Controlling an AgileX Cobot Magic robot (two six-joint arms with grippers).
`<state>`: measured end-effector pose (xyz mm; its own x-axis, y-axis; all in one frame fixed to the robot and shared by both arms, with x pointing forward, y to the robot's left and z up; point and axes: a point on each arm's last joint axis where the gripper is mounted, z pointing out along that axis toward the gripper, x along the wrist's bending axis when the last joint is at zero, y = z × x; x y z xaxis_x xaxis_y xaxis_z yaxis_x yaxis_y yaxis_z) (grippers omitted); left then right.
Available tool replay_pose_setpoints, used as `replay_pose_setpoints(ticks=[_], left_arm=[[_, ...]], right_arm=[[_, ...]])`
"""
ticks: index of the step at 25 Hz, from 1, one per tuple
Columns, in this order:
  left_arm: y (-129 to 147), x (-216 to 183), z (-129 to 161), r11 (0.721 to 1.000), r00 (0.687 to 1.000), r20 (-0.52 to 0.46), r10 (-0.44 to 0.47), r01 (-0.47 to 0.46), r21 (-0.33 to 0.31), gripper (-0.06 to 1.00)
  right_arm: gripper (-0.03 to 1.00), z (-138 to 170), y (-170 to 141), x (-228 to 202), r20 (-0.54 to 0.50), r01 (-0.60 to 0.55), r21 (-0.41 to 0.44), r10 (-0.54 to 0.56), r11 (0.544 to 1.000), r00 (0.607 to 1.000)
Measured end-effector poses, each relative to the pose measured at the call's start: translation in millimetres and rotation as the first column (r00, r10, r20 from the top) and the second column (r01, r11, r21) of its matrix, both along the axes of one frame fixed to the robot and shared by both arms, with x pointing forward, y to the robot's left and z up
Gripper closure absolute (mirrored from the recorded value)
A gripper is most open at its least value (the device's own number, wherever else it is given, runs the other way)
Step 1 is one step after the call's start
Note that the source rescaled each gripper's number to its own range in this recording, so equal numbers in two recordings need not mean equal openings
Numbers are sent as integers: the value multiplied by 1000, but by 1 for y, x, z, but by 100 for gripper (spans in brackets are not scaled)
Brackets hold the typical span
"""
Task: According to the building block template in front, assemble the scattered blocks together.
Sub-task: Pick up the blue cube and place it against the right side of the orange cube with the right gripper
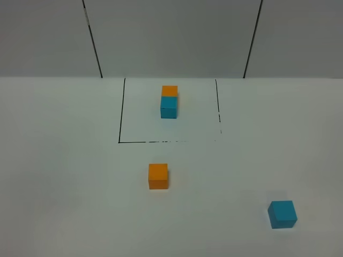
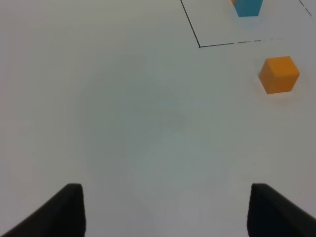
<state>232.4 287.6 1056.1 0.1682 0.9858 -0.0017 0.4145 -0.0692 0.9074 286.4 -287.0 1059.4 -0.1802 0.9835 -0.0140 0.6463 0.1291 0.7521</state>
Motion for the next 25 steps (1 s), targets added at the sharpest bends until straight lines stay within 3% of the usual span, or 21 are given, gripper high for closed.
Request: replay_pose_setpoints(ticks=[7,13,19,25], left_arm=[[0,0,0,1000,1000,0,0,0,0,46],[0,0,0,1000,1000,0,0,0,0,46],[0,0,0,1000,1000,0,0,0,0,46],[0,0,0,1000,1000,0,0,0,0,46]], right_arm=[[-3,-7,8,86,-260,-69,62,83,996,962],[-3,-53,15,152,-443,-64,100,103,993,891],[-3,-98,39,184,-513,-80,90,114,993,851],[-3,-121,65,207,-550,-107,77,132,991,825]])
